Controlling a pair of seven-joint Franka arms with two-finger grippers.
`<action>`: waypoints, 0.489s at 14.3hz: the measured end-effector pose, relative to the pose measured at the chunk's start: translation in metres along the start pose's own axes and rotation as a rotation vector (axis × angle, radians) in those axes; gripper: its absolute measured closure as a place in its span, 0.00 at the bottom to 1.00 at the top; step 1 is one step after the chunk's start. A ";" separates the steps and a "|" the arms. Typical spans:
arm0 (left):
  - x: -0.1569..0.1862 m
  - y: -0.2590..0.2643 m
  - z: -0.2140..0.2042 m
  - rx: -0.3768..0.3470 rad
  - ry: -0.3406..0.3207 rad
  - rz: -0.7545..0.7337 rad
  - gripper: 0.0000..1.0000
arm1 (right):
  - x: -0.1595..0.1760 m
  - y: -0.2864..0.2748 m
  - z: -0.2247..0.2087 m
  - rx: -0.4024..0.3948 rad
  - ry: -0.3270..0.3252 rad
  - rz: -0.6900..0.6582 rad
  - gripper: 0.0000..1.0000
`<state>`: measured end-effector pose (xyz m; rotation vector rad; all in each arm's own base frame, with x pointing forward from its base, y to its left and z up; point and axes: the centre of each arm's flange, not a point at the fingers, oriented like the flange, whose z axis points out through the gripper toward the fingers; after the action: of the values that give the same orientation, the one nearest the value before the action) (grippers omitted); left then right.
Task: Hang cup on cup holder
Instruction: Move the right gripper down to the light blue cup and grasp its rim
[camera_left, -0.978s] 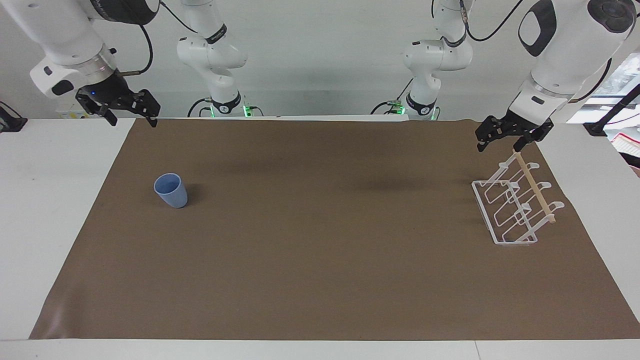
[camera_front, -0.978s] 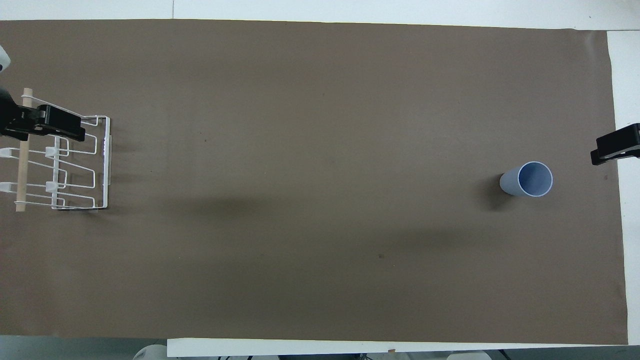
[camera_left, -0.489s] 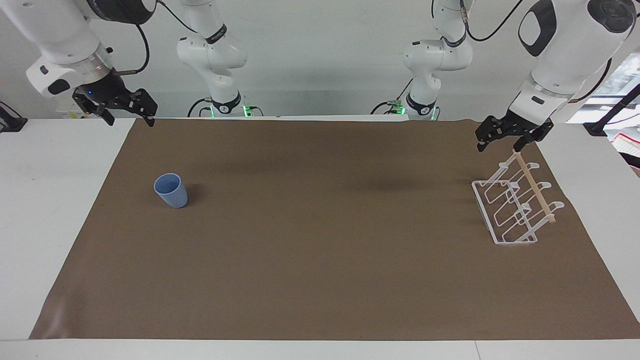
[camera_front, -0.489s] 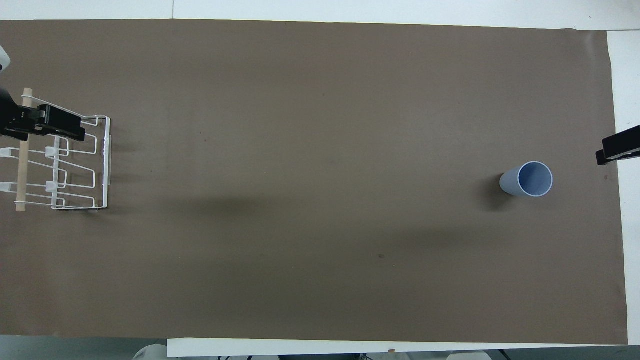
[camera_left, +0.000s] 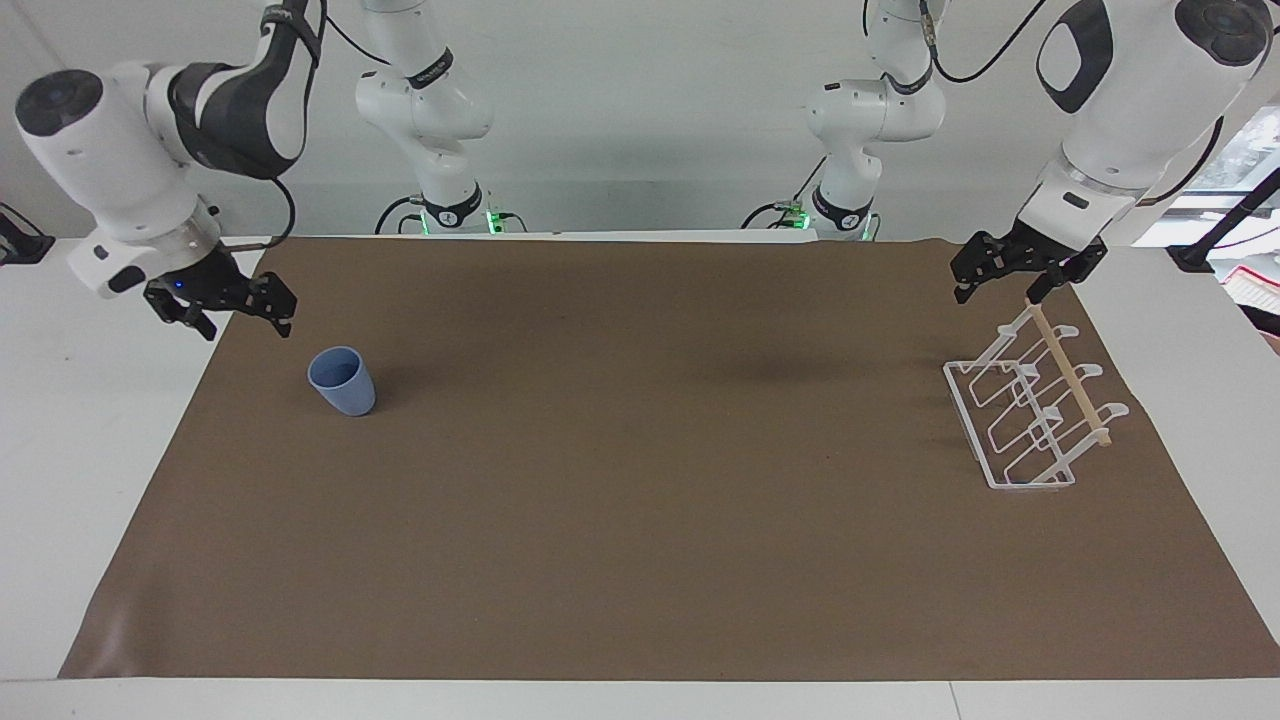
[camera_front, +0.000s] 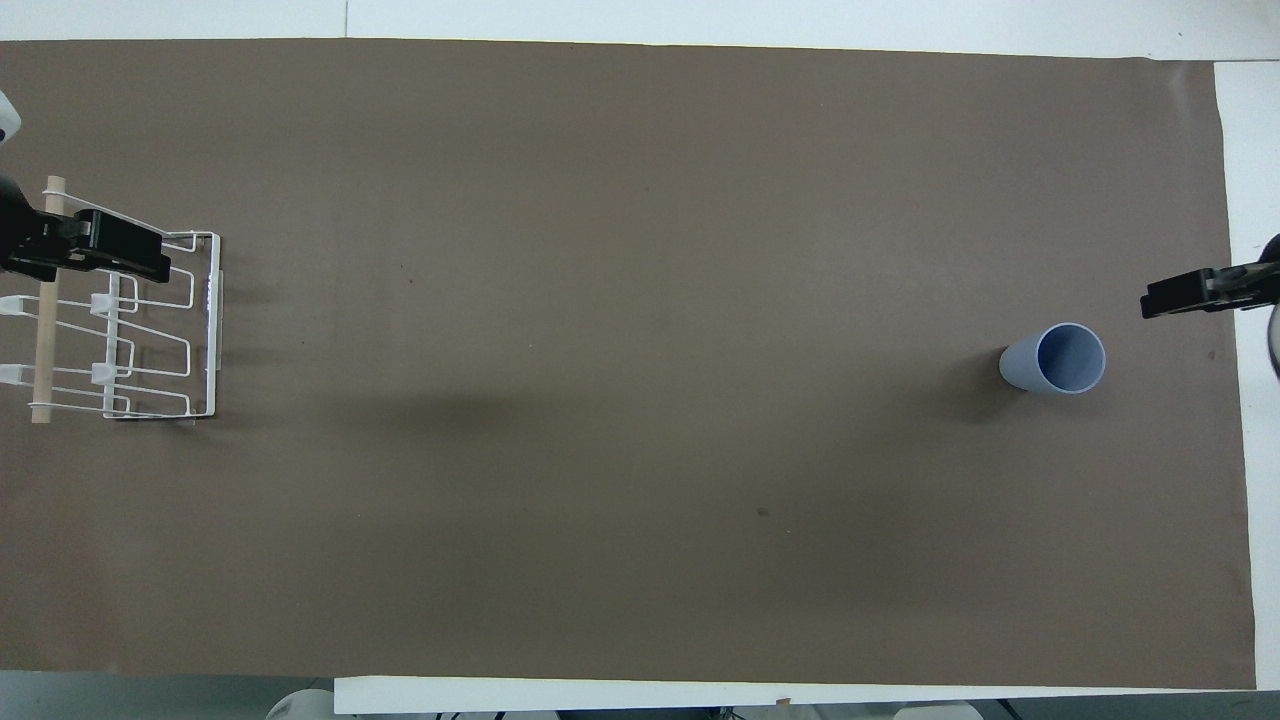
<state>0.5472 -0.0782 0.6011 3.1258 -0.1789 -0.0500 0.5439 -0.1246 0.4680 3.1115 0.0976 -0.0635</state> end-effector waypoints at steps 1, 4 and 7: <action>0.000 0.000 0.000 0.000 0.000 0.000 0.00 | 0.001 -0.003 0.016 0.006 -0.016 -0.005 0.00; 0.000 0.000 0.000 0.000 0.000 0.000 0.00 | 0.002 -0.005 0.053 0.021 -0.054 -0.062 0.00; 0.000 0.000 0.000 0.000 0.000 0.000 0.00 | -0.001 -0.005 0.089 0.022 -0.045 -0.099 0.02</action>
<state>0.5472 -0.0782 0.6011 3.1259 -0.1789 -0.0500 0.5388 -0.1222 0.3787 3.1236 0.2523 -0.1369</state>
